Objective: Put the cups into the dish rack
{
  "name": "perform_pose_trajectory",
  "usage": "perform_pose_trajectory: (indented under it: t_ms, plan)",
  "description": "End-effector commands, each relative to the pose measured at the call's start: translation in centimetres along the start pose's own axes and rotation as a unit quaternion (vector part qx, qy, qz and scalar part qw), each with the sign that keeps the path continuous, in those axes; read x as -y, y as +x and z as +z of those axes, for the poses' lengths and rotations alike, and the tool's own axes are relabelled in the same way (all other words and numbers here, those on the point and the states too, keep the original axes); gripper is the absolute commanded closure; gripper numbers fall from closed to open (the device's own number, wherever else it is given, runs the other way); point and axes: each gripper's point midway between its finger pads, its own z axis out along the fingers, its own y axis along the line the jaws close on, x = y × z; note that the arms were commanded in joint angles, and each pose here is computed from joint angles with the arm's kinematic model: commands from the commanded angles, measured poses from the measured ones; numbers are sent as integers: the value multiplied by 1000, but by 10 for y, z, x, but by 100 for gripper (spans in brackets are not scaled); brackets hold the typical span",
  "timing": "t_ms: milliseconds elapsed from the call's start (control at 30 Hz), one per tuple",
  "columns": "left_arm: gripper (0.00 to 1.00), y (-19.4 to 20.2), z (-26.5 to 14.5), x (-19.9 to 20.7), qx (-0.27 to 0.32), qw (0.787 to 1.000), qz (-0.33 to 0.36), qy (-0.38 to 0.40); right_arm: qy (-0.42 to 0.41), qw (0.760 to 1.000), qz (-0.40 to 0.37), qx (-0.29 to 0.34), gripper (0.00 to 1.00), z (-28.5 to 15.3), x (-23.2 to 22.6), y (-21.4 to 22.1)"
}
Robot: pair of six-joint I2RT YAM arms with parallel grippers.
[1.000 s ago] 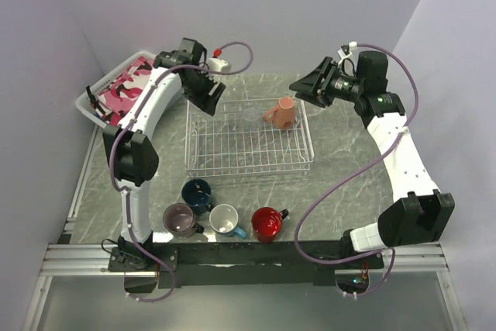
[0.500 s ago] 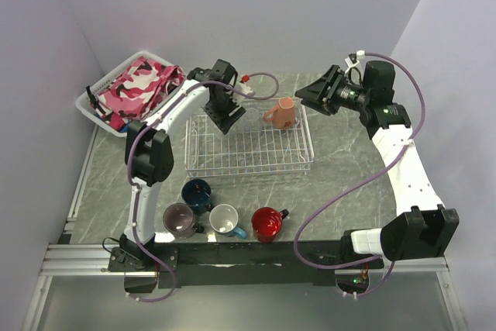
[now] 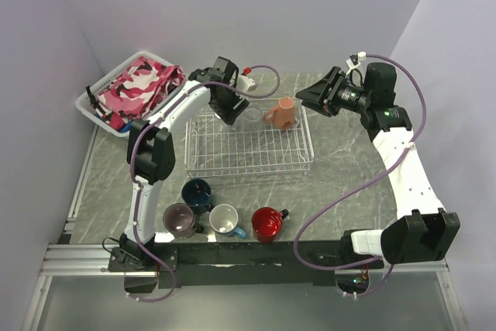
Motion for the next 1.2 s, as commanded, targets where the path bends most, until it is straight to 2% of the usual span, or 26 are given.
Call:
perform_pose_trajectory:
  t_ms: [0, 33, 100, 133, 167, 200, 233, 300, 567, 800, 967, 1100, 1167]
  plan:
    - [92, -11, 17, 18, 22, 999, -14, 39, -17, 1000, -17, 15, 46, -7, -10, -4]
    - [74, -12, 17, 20, 25, 999, -13, 45, -16, 1000, -17, 15, 46, -7, -9, -5]
    - [50, -13, 18, 26, 29, 998, -19, 61, -16, 1000, -16, 14, 46, -6, -8, -4]
    - [29, -13, 17, 28, 29, 997, -21, 66, -13, 1000, -14, 13, 46, -5, -6, -5]
    - [21, -13, 17, 30, 28, 997, -22, 70, -14, 1000, -14, 12, 46, -5, -6, -4]
    - [5, -12, 17, 30, 27, 997, -23, 71, -13, 1000, -13, 13, 46, -5, -5, -5]
    - [1, -11, 17, 30, 25, 997, -24, 70, -12, 1000, -11, 11, 46, -4, -4, -4]
    - [3, -8, 18, 28, 20, 997, -23, 66, -14, 1000, -10, 10, 46, -4, -4, -3]
    - [4, -11, 7, 22, 22, 998, -26, 61, -16, 1000, -6, 9, 47, -2, 1, 0]
    - [3, -59, -32, 25, 99, 990, -41, 94, -1, 1000, -13, 9, 46, -1, 6, -2]
    - [4, -78, -57, 31, 135, 980, -58, 130, 33, 999, -22, 16, 41, -2, 20, -2]
    - [4, -88, -97, 7, 187, 973, -71, 117, 87, 996, -36, -3, 43, -5, 38, 10]
    - [4, -93, -120, -10, 224, 965, -87, 106, 120, 989, -78, -24, 46, 0, 41, 16]
